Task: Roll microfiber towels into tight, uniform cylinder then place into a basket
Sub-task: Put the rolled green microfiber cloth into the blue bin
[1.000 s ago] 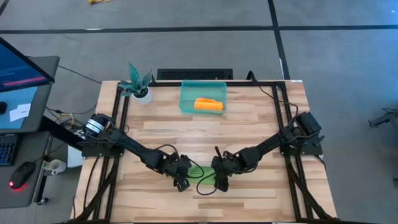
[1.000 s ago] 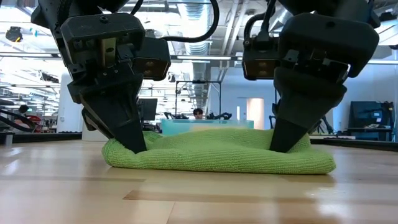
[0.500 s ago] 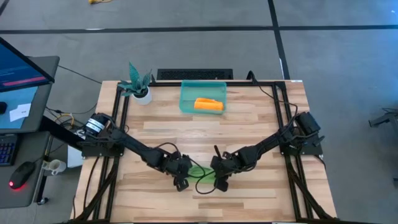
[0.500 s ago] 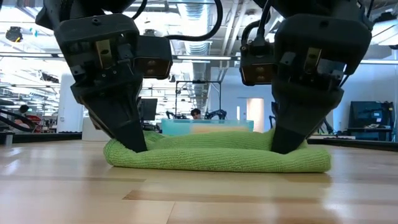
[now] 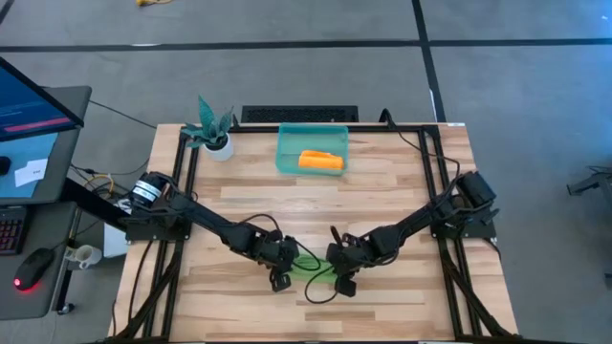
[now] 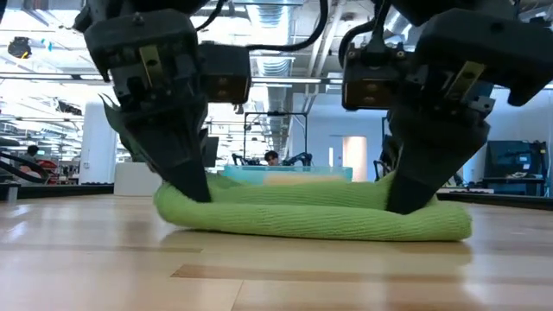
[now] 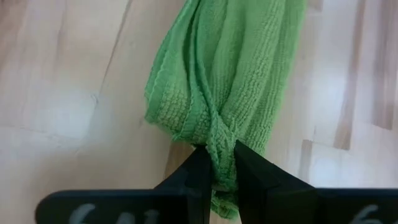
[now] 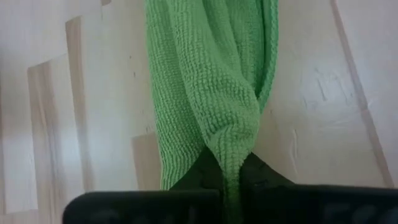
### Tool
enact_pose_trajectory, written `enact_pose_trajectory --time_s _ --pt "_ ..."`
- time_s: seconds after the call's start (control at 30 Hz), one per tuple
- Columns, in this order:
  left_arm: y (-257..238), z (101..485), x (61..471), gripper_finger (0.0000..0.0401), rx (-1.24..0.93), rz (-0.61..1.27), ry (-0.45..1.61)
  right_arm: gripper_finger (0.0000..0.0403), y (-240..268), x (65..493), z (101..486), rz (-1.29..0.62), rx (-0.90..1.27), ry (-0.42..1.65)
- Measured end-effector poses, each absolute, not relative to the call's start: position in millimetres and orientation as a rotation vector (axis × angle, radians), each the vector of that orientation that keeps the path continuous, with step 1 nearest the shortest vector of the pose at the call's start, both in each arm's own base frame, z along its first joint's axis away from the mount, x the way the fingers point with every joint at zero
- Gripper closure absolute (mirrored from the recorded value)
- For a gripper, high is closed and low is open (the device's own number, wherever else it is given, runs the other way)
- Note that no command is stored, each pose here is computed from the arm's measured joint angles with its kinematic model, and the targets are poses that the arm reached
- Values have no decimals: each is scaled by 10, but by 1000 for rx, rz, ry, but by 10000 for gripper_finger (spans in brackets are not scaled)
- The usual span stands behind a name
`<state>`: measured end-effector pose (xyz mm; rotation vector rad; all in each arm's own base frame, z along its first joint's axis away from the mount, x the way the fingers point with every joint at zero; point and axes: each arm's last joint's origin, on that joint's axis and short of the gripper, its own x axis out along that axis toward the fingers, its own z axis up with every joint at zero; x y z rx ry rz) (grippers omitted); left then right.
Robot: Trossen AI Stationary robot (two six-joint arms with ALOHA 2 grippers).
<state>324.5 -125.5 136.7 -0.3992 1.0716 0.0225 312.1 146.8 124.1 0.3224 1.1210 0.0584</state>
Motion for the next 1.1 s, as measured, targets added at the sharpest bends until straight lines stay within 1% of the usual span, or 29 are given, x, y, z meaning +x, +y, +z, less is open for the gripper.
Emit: enact_pose_trajectory --time_s 0.3,0.43,0.63,0.87,1.1 --pt "-1241 1538 3246 365 -360 30 1065 377 1545 3042 1359 38 270 1086" --pt "-1180 1628 3250 365 -361 40 1034 384 1526 3019 1406 34 239 1084" --pt "-1083 1758 3251 365 -342 38 992 383 1456 3004 1500 16 209 1071" --pt "-870 1815 3300 365 -319 64 963 384 1286 2950 1766 -21 139 1019" --pt "-597 1869 3360 365 -266 115 918 384 982 2970 1967 -27 57 979"
